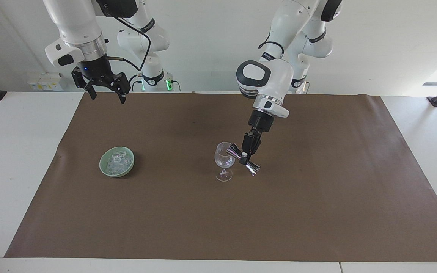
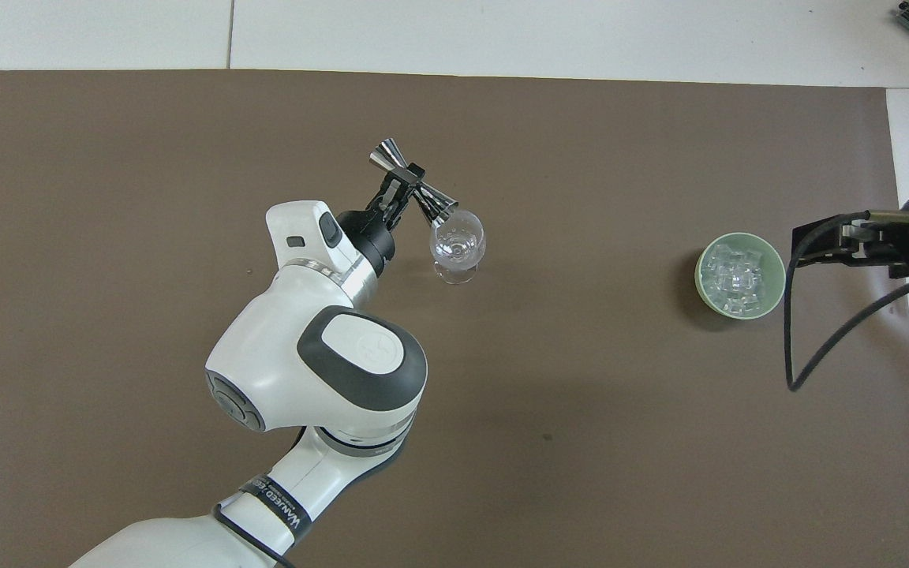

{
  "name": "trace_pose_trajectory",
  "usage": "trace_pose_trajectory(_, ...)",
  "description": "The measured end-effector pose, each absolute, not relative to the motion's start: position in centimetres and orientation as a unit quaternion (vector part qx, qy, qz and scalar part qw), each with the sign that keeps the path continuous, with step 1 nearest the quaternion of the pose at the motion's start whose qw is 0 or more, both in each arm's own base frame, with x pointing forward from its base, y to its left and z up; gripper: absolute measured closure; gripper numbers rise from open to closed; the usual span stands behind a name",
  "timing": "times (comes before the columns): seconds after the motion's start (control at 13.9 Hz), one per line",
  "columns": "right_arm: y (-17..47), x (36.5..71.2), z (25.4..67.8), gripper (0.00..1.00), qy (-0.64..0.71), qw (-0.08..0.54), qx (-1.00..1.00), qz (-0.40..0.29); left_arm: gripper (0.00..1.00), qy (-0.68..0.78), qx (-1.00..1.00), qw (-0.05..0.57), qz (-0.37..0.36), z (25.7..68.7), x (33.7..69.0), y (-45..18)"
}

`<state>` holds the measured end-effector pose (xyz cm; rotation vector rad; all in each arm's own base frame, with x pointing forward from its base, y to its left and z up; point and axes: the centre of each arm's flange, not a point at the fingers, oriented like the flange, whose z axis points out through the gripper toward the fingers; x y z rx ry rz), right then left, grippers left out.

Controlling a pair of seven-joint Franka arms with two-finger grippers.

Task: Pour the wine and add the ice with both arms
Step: 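Tilt the jigger with the left gripper to pour into the glass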

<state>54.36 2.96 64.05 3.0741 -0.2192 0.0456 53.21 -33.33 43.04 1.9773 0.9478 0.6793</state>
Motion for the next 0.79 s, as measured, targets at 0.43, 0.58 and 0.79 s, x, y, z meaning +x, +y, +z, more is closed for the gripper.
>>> trace_pose_trajectory(0.43, 2.96, 54.36, 64.05, 0.0, -0.071, 0.03, 0.997, 0.015, 0.78, 0.376, 0.785, 0.411, 0.271, 43.21, 53.32, -33.28)
trace_pose_trajectory(0.58, 2.96, 54.36, 64.05, 0.0, -0.071, 0.03, 0.997, 0.015, 0.78, 0.376, 0.785, 0.411, 0.272, 43.21, 53.34, -33.25)
trace_pose_trajectory(0.79, 2.96, 54.36, 64.05, 0.0, -0.071, 0.03, 0.997, 0.015, 0.78, 0.376, 0.785, 0.411, 0.272, 43.21, 53.36, -33.22)
